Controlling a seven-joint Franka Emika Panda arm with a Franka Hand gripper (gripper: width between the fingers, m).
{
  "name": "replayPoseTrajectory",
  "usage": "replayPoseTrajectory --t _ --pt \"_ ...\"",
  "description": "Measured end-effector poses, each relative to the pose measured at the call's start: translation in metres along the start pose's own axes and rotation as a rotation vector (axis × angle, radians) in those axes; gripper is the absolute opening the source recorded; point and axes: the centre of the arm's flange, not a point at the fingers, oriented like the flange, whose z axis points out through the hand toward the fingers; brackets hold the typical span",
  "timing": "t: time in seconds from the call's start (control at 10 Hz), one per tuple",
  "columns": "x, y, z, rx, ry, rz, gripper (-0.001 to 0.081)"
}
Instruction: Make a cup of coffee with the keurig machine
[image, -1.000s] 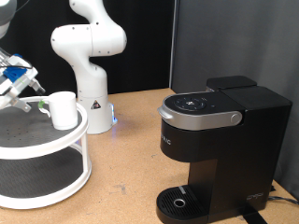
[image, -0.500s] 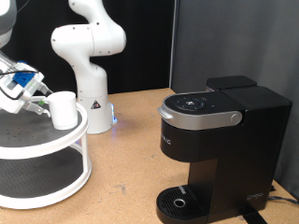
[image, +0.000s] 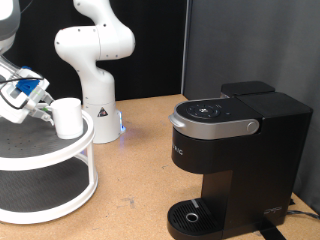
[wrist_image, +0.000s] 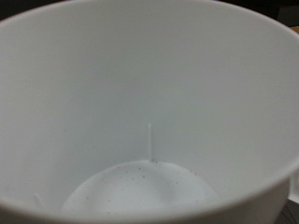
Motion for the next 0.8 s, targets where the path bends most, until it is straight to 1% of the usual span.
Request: replayPoseTrajectory --t 0.1,0.2,0.3,0.4,0.5,0.8 --pt "-0.0003 0.0002 0.0004 -0.002 0.0 0.002 0.058" --pt "-0.0005 0.0005 0.0002 -0.005 0.0 0.007 0.0397" --pt "-0.0007 0.0008 -0.0002 -0.008 0.001 0.016 0.0261" --pt "-0.0009 0.0012 -0.0009 -0.013 0.002 0.025 0.0261" --pt "-0.0013 0.0016 -0.0021 -0.02 0.004 0.035 0.0084" --pt "-0.0017 -0.0001 -0.0076 -0.032 0.019 0.069 0.0073"
